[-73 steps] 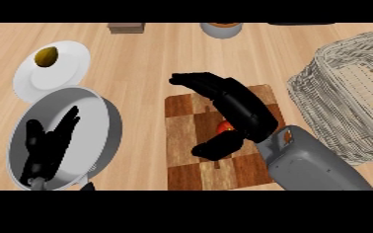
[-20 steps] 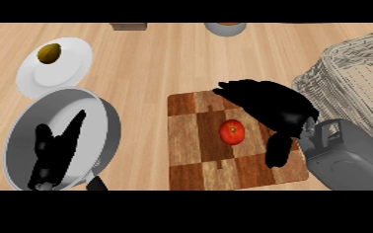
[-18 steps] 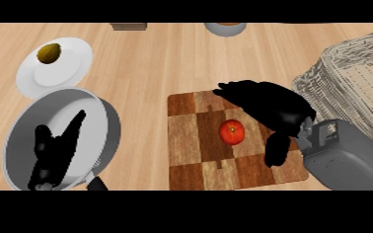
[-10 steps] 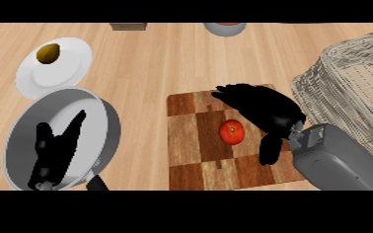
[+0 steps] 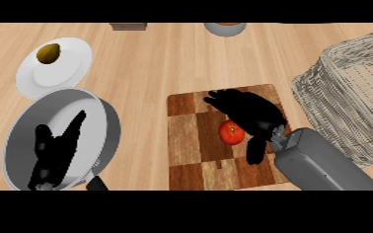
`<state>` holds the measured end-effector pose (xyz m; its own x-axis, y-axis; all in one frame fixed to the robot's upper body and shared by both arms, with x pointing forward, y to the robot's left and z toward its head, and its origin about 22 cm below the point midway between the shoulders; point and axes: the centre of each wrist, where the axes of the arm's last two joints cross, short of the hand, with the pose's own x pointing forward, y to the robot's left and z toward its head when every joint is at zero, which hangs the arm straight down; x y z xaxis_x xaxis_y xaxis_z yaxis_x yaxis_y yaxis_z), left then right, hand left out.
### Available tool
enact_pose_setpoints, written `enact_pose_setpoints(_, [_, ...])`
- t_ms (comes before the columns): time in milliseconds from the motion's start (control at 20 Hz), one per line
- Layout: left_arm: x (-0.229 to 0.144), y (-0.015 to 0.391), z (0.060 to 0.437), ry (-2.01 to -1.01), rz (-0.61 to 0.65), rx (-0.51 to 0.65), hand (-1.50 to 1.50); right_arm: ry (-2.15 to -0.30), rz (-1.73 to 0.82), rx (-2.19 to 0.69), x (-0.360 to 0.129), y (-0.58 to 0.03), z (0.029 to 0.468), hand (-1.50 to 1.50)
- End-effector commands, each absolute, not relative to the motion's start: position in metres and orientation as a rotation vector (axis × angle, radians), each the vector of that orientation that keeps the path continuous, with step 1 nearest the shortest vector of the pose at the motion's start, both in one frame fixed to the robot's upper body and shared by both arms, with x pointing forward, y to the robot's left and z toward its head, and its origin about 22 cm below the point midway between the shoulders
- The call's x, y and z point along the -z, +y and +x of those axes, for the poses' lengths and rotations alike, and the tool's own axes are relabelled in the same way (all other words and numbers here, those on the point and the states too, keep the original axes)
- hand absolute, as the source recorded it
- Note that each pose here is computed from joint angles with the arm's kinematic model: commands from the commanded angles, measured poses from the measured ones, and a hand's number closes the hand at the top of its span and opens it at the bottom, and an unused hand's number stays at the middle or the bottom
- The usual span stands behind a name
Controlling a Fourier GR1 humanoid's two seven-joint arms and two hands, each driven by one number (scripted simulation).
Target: Pick the tomato from the cutting board and place it in the basket
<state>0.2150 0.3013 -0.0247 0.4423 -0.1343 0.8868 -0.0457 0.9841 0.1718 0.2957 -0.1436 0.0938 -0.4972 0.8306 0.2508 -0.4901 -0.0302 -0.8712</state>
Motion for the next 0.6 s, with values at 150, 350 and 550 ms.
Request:
enact_pose_setpoints(150, [0.045, 0.291, 0.201, -1.014, 0.148, 0.05, 0.0, -1.137, -0.435, -1.784, -0.083, -0.137, 0.299, -1.5])
enact_pose_setpoints(350, [0.046, 0.301, 0.192, -1.005, 0.141, 0.015, 0.0, -1.094, -0.458, -1.782, -0.058, -0.146, 0.289, -1.5])
enact_pose_setpoints(550, [0.051, 0.295, 0.191, -1.019, 0.144, 0.031, 0.0, -1.103, -0.452, -1.788, -0.048, -0.153, 0.298, -1.5])
